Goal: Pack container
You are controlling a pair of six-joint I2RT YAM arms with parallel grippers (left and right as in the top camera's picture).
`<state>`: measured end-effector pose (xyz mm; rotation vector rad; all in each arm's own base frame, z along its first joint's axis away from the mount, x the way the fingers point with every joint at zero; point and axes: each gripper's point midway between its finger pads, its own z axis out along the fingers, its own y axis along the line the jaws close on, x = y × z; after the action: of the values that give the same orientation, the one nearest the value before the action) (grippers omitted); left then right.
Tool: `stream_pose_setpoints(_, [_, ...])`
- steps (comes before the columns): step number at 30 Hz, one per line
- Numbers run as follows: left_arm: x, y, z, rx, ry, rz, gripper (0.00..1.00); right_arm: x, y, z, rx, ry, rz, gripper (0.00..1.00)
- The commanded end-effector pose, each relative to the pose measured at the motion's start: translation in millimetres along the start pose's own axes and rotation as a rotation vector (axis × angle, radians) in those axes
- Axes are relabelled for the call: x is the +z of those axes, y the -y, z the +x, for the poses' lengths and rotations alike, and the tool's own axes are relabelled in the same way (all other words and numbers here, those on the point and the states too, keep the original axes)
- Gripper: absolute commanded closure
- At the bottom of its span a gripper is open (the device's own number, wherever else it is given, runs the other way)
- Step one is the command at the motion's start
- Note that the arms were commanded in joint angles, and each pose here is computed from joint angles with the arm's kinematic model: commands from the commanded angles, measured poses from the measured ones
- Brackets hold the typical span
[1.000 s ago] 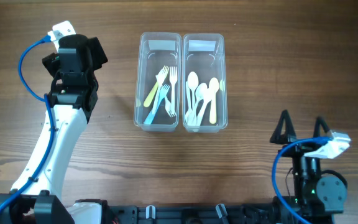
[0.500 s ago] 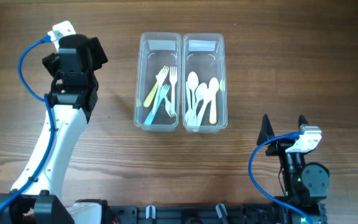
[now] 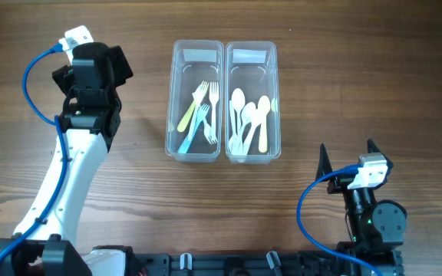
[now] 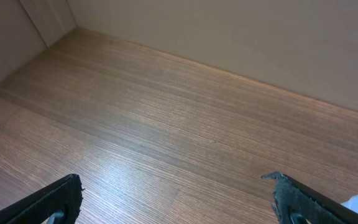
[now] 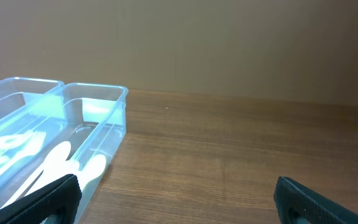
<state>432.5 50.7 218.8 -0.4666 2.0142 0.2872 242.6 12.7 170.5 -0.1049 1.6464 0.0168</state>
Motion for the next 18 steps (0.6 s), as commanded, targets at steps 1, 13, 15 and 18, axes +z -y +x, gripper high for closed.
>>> stream_pose_setpoints(1, [-3.7,-4.5,-7.3,-0.013,0.02,-0.012,0.0,-0.4,-1.7,-1.4,-0.019,0.015,-0.011,0.0])
stream_pose_setpoints(13, [-3.6,-4.7,-6.3,-0.011,0.017,-0.013,0.0,-0.4,-1.7,-1.4,-0.019,0.015,-0.011,0.0])
stream_pose_setpoints(15, [-16.2,-7.8,-16.5,-0.023,0.042,-0.006,0.0,-0.4,-1.7,-1.4,-0.018,0.015,-0.011,0.0])
stream_pose_setpoints(18, [-64.4,-26.7,-33.8,-0.038,0.073,0.004,0.0,-0.4,-1.7,-1.4,-0.018,0.015,-0.011,0.0])
